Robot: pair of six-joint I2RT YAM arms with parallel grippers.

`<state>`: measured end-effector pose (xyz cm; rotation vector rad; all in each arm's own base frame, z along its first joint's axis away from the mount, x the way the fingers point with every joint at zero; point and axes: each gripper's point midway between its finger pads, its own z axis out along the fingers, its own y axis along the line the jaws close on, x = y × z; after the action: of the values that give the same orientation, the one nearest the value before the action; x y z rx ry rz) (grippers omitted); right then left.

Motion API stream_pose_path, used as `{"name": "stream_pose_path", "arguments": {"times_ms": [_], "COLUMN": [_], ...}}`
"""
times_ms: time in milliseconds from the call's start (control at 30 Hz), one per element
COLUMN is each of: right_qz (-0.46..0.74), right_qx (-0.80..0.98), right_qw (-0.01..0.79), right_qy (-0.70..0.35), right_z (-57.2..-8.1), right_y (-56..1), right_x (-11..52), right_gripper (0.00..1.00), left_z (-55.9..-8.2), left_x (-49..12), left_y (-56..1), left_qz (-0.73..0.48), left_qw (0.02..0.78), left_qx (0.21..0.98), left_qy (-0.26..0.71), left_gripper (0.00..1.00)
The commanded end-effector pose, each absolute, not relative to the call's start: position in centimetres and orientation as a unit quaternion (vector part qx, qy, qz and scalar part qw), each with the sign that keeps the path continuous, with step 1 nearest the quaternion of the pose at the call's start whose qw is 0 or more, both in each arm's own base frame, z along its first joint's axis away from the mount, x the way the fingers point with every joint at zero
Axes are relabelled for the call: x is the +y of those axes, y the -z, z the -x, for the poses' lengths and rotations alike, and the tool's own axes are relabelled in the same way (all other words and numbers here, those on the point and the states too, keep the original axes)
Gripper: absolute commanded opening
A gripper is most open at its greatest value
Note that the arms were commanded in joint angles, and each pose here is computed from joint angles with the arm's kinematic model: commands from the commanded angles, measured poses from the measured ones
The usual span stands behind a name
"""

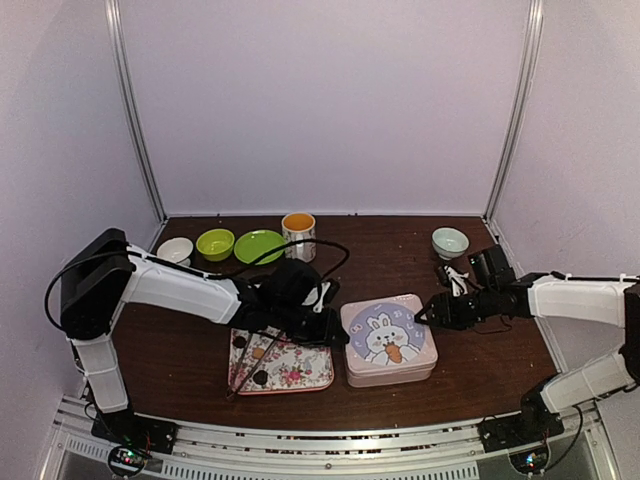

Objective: Pack the chocolate
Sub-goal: Press the box lid onto the packing box.

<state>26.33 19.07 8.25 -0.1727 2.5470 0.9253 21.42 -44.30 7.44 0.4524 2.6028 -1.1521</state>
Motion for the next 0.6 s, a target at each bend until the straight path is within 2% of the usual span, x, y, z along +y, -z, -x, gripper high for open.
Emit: {"name": "stream_pose_path", "arguments": {"times_ms": [0,267,400,567], "right_qz": [0.052,0.049,0.043,0.035], "right_qx": [0.914,0.913,0.909,0.899], "right_qw": [0.219,0.215,0.215,0.220], "right_qy": [-0.339,-0.344,-0.354,-0.376], "right_z": [-26.1,-25.0,-24.4,-23.3], "right_y": [-8.1,-7.7,-7.5,-8.0], "right_x": [18.9,18.6,18.6,18.6], "right_gripper": [0.51,0.50,0.42,0.55], "left_z": [-20.5,-20.1,-20.2,-20.3], "left_x": [-45.1,-45.3,-45.3,-45.4], "left_y": [-6.9,-7.0,-7.3,-7.2], "left_qz": [-0.157,-0.156,-0.156,-0.156], "left_qw": [0.110,0.109,0.114,0.118], "left_qx": [0.897,0.894,0.895,0.896], "left_qy": [0.398,0.405,0.401,0.398], "left_gripper": [0.10,0.09,0.10,0.10]}}
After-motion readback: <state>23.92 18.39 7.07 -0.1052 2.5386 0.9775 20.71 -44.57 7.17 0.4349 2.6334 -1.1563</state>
